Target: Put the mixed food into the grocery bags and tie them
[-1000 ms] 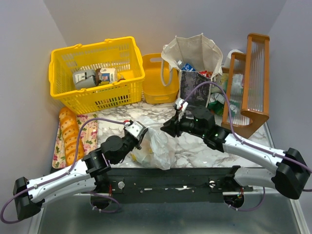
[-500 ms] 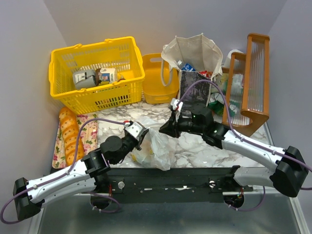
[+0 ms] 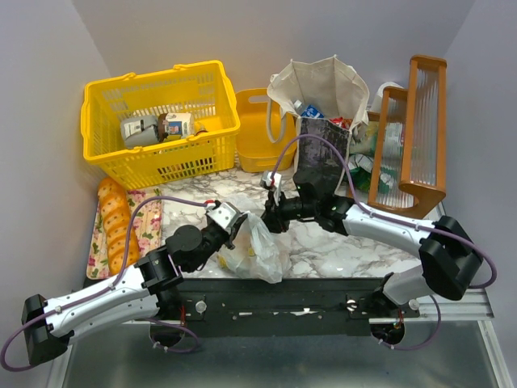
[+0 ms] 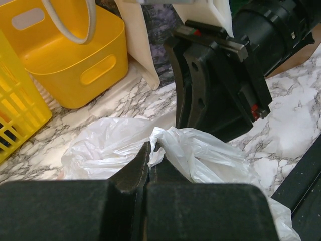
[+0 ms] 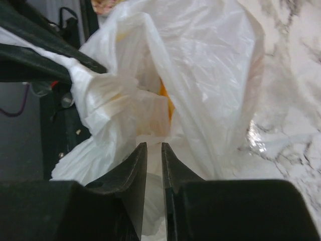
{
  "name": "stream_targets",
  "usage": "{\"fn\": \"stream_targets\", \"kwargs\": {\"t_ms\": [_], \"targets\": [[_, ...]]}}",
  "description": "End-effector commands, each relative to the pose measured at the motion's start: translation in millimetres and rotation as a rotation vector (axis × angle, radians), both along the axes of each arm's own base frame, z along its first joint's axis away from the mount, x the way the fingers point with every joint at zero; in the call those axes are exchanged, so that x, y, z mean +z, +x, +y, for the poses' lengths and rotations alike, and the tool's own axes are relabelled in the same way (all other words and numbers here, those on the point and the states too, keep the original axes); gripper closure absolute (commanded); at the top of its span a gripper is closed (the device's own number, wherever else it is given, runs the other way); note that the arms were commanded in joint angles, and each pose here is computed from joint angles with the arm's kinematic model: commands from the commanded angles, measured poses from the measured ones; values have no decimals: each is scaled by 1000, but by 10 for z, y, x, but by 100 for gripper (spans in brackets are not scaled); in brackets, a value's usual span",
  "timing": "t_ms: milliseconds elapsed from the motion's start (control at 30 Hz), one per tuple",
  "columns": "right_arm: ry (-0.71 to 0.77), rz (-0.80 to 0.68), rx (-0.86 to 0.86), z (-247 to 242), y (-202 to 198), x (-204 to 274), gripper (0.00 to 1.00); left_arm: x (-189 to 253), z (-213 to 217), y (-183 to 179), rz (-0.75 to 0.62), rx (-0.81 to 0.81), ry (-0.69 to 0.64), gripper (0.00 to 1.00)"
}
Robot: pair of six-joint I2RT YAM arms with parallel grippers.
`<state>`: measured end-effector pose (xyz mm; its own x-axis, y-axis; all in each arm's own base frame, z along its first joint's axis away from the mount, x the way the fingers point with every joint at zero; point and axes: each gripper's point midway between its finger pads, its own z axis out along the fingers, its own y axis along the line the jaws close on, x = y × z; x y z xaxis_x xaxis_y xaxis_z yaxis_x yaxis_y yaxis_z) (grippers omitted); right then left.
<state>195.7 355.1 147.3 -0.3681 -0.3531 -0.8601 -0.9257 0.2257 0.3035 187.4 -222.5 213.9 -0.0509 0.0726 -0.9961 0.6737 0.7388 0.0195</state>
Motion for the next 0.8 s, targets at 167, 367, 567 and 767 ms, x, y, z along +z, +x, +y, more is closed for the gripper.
{"fn": "stream_targets", "kwargs": {"t_ms": [167, 367, 567, 767], "targets": [[247, -28, 182, 115, -332, 361, 62, 158, -106, 58, -39, 1, -88, 100], [288, -39, 170, 132, -388, 370, 43, 141, -95, 117, -22, 44, -117, 100], [323, -81, 107, 161, -391, 382, 37, 139, -115, 78, 2, 33, -191, 100], [350, -134, 33, 224, -275, 401, 32, 103, -117, 55, 33, 33, -241, 100]]}}
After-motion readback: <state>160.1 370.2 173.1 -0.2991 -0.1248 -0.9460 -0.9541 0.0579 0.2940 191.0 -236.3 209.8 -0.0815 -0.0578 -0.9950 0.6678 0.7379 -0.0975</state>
